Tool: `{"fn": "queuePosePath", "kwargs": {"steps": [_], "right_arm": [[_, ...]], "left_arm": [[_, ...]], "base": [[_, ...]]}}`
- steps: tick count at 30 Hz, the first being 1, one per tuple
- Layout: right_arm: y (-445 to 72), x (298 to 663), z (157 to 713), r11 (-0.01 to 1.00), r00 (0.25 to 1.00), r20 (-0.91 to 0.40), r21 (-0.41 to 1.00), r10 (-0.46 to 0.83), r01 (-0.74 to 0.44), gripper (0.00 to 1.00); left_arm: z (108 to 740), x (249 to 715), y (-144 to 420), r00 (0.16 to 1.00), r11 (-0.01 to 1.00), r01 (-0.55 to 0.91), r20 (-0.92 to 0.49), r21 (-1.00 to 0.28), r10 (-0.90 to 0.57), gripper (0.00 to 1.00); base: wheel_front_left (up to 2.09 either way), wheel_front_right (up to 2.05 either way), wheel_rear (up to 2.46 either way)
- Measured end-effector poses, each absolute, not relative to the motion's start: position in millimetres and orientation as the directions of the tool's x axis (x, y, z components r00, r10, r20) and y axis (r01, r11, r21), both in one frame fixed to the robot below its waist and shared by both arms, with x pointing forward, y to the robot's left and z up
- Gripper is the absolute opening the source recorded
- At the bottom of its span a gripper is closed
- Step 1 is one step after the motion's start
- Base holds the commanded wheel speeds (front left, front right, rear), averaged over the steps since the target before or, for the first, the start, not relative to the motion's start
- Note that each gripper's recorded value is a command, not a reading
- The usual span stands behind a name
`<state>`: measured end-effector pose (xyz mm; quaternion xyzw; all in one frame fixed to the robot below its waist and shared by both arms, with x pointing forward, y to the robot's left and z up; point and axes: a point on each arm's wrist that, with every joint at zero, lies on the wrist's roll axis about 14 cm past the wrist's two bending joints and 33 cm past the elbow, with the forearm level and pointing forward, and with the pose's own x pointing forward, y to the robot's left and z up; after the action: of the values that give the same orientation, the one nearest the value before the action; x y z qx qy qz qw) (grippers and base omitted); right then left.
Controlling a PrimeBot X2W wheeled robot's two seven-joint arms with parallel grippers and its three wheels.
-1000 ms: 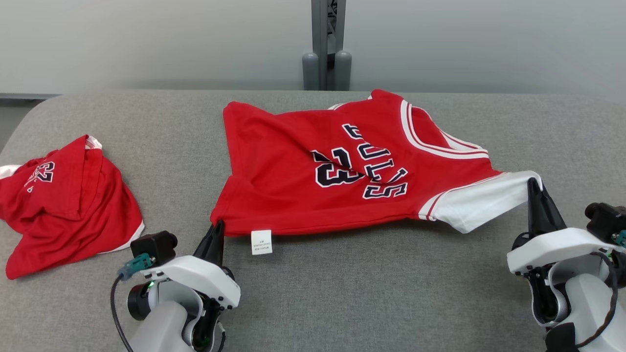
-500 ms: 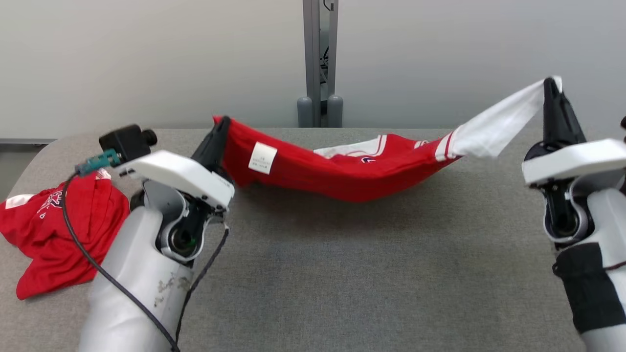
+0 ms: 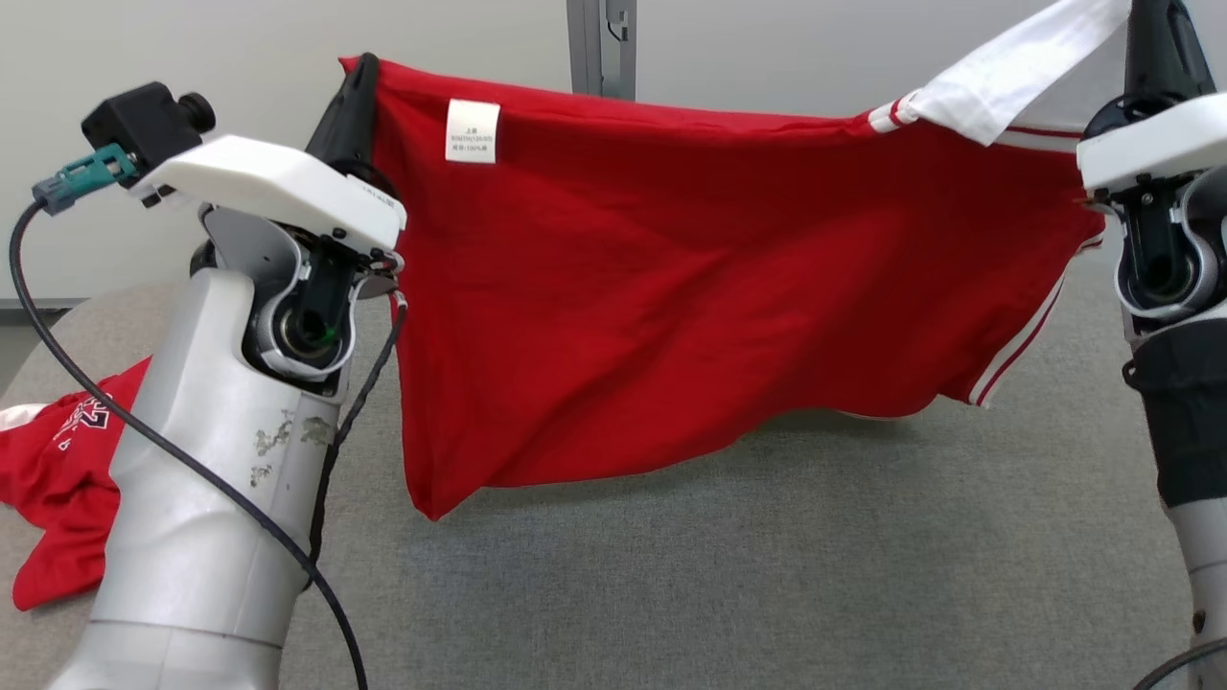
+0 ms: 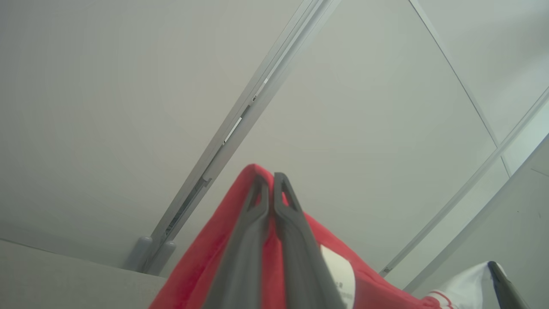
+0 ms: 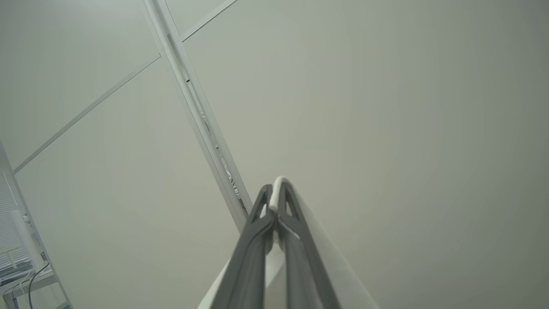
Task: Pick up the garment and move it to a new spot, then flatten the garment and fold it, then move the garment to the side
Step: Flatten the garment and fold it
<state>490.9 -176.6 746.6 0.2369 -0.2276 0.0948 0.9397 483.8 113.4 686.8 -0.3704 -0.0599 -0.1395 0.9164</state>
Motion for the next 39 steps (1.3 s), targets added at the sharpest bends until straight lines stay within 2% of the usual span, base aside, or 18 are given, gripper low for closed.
{"fn": "queuePosePath", "kwargs": {"steps": [6,8,13,19,21,24,28,30,34,39], "right_arm": [[-176.8,511.5,766.3,0.895,0.881,0.466,0.354,0.082,-0.270,0.00],[-165.0,528.6,787.6,0.896,0.871,0.476,0.324,0.125,-0.305,0.00],[-170.9,573.9,800.6,0.910,0.871,0.474,0.293,0.129,-0.294,0.00],[-164.9,630.0,832.6,0.920,0.815,0.562,0.231,0.138,-0.316,0.00],[-161.4,644.3,840.0,0.922,0.774,0.619,0.213,0.129,-0.325,0.00],[-154.2,665.9,833.2,0.921,0.741,0.658,0.196,0.131,-0.337,0.00],[-160.5,675.6,827.4,0.909,0.677,0.729,0.208,0.103,-0.362,0.00],[-163.5,685.9,802.0,0.898,0.689,0.721,0.248,0.080,-0.363,0.00],[-149.3,716.7,694.3,0.894,0.823,0.559,0.308,0.106,-0.324,0.00],[-151.8,726.3,605.0,0.890,0.915,0.389,0.376,0.102,-0.259,0.00]], "left_arm": [[696.2,508.0,111.0,0.959,0.712,0.284,0.180,-0.642,-0.220,0.00],[709.6,529.9,107.8,0.957,0.746,0.290,0.164,-0.600,-0.239,0.00],[715.9,582.3,108.7,0.965,0.791,0.263,0.143,-0.552,-0.221,0.00],[737.8,651.5,101.9,0.957,0.808,0.273,0.229,-0.523,-0.176,0.00],[739.7,671.5,101.8,0.949,0.811,0.277,0.281,-0.514,-0.146,0.00],[730.7,695.6,97.2,0.928,0.802,0.305,0.351,-0.514,-0.128,0.00],[704.7,720.5,99.4,0.912,0.793,0.306,0.402,-0.527,-0.084,0.00],[675.1,731.4,97.5,0.927,0.792,0.289,0.365,-0.538,-0.090,0.00],[607.6,744.9,94.2,0.964,0.808,0.228,0.243,-0.543,-0.109,0.00],[545.5,745.4,95.0,0.984,0.823,0.171,0.133,-0.541,-0.116,0.00]], "base": [[0.00,0.00,0.00],[0.00,0.00,0.00],[0.00,0.00,0.00],[0.00,0.00,0.00],[0.00,0.00,0.00],[0.00,0.00,0.00],[0.00,0.00,0.00],[0.00,0.00,0.00],[0.00,0.00,0.00],[0.00,0.00,0.00]]}}
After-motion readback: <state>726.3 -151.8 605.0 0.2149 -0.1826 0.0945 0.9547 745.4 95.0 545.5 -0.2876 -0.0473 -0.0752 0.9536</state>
